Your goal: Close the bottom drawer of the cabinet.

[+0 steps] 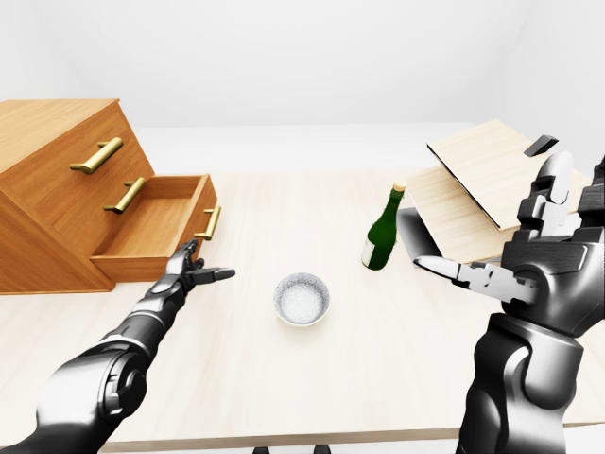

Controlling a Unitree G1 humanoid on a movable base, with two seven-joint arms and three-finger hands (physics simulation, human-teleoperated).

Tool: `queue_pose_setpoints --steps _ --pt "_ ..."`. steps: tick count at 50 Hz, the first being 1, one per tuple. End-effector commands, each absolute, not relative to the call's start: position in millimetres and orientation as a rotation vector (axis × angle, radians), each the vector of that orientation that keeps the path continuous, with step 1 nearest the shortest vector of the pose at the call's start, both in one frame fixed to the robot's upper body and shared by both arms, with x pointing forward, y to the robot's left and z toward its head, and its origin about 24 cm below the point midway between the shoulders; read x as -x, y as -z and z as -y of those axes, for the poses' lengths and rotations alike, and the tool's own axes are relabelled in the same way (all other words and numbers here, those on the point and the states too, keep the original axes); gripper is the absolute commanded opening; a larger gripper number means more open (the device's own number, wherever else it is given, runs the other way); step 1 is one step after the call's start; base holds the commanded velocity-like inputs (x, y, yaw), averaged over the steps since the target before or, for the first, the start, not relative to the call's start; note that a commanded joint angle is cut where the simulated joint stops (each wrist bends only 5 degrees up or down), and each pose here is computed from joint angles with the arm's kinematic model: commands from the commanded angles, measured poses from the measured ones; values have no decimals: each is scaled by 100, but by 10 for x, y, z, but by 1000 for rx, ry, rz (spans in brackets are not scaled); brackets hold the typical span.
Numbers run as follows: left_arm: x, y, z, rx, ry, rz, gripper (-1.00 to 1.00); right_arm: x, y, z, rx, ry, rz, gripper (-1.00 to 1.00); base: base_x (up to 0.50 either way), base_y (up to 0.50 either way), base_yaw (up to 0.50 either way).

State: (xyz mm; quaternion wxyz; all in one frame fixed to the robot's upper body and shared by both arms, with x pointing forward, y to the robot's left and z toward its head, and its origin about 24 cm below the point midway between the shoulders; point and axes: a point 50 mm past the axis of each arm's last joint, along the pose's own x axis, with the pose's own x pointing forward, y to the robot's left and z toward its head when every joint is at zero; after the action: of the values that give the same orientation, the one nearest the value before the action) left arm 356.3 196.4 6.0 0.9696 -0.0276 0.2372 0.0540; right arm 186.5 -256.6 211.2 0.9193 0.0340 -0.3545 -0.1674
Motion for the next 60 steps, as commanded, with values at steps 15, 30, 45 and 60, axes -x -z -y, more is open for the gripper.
queue_pose_setpoints --steps 15,30,45,60 --pt "-3405 79 -2285 212 -337 -601 100 -1866 -2110 2565 -71 343 728 100 0 0 0" --pt "-3439 -119 -2622 233 -440 -547 100 -1858 -2139 2556 -71 340 742 100 0 0 0" --pt "-3272 -224 -3136 165 -582 -513 100 -1888 -2122 2526 -65 332 732 100 0 0 0" --pt "-3091 -301 -3506 115 -681 -501 100 -1909 -2117 2528 -60 330 727 100 0 0 0"
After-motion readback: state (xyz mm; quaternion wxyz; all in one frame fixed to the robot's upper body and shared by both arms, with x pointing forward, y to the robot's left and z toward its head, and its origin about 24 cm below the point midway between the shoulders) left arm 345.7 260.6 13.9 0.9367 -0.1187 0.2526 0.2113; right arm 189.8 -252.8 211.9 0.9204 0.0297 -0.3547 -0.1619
